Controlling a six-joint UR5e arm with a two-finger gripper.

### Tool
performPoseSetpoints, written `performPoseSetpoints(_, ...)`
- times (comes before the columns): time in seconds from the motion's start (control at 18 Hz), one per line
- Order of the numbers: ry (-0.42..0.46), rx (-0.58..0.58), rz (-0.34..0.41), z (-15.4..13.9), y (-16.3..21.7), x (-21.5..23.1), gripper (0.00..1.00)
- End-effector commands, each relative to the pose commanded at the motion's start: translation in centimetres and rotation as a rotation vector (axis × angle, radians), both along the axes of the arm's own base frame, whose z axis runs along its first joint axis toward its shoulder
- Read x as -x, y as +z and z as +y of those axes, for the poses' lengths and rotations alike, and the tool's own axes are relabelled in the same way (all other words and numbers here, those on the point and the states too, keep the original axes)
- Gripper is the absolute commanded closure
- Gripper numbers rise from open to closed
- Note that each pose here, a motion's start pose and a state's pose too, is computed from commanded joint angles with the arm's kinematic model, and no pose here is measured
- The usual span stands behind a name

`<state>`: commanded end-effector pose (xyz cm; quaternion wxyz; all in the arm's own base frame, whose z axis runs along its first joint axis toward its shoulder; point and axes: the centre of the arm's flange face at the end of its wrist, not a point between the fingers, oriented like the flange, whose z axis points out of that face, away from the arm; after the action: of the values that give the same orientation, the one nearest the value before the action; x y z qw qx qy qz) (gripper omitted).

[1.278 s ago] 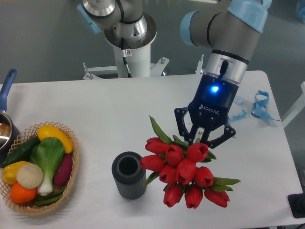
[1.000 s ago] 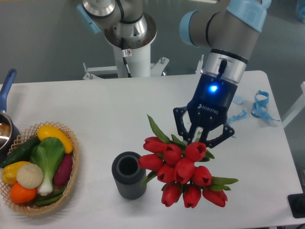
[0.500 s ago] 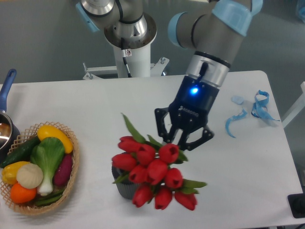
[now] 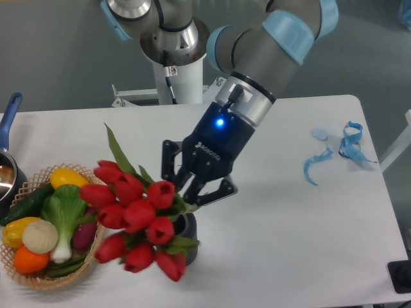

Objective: Insert the flowers into the vase
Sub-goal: 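Lower the tulip stems into the vase opening with the gripper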

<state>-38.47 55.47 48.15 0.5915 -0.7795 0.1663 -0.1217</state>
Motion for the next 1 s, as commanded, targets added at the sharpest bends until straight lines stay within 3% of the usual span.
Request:
performPoseSetpoints(0.44, -0.098, -0.065, -0.059, 0.3, -4.2, -1.1, 1.00)
performPoseSetpoints(1.0, -0.085, -0.073, -0.112, -0.7, -6.9, 1.0, 1.00)
